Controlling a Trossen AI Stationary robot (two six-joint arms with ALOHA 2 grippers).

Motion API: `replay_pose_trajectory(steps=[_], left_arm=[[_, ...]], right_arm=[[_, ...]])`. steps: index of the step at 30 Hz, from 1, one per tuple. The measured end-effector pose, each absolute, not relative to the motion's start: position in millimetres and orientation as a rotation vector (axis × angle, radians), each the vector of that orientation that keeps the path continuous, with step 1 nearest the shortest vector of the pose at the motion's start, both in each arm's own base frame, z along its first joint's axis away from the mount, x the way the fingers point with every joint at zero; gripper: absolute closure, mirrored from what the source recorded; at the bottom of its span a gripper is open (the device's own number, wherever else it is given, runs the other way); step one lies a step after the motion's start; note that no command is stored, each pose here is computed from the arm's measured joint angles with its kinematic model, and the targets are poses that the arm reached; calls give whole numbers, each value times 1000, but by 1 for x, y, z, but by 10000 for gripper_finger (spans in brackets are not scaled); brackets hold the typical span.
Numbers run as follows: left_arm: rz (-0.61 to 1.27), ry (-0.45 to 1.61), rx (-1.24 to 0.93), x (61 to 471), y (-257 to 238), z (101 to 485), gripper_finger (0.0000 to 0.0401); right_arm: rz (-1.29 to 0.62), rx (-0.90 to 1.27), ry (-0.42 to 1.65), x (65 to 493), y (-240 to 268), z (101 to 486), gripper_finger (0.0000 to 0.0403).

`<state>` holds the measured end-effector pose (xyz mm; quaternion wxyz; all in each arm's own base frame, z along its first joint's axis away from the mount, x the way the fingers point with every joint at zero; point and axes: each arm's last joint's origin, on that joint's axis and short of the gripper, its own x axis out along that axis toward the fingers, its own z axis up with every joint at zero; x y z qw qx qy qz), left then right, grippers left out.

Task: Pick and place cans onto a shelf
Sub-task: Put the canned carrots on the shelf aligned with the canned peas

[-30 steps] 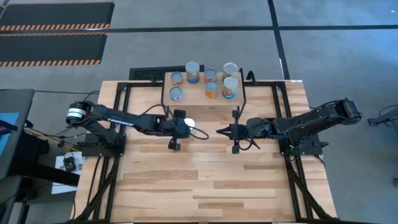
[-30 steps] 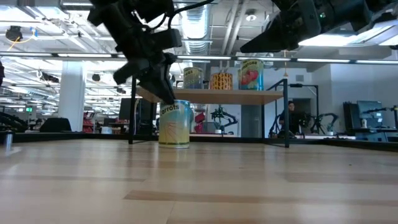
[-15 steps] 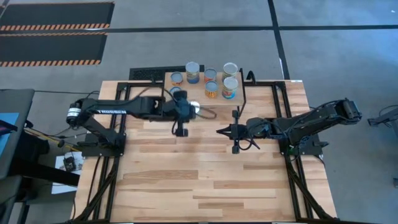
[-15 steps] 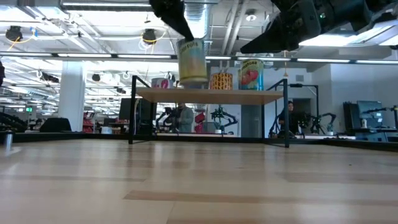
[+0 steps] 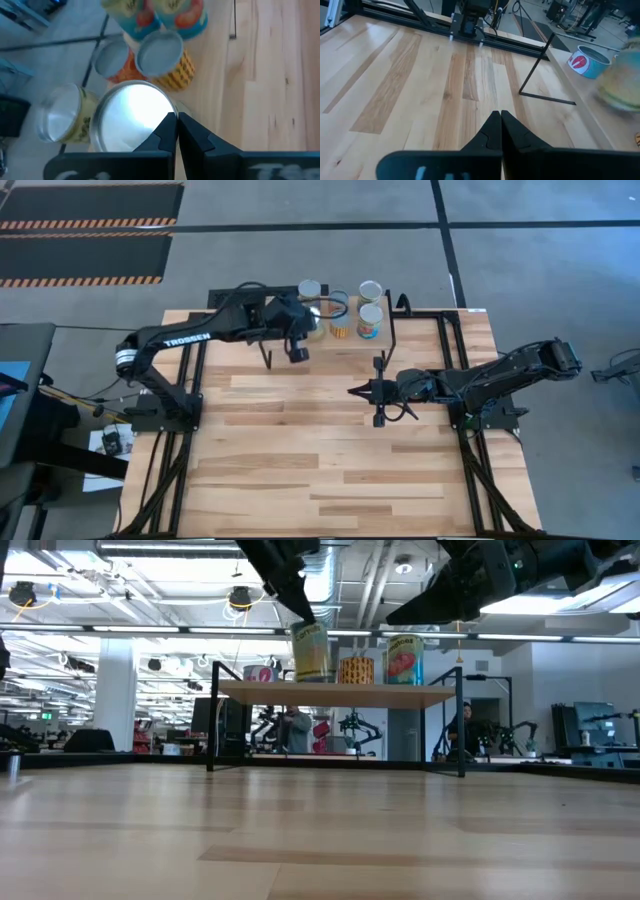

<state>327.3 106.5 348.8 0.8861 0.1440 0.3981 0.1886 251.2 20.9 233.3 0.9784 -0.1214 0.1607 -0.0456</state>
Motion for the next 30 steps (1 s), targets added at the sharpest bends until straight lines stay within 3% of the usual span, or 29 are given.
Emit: replay_pose_trajectory(steps=[12,30], left_arm=[[410,846,270,327,119,344,400],[417,830,292,328,120,346,362]], right_arm=[[-92,-247,324,251,21,233,396],[-92,-247,325,251,21,233,396]])
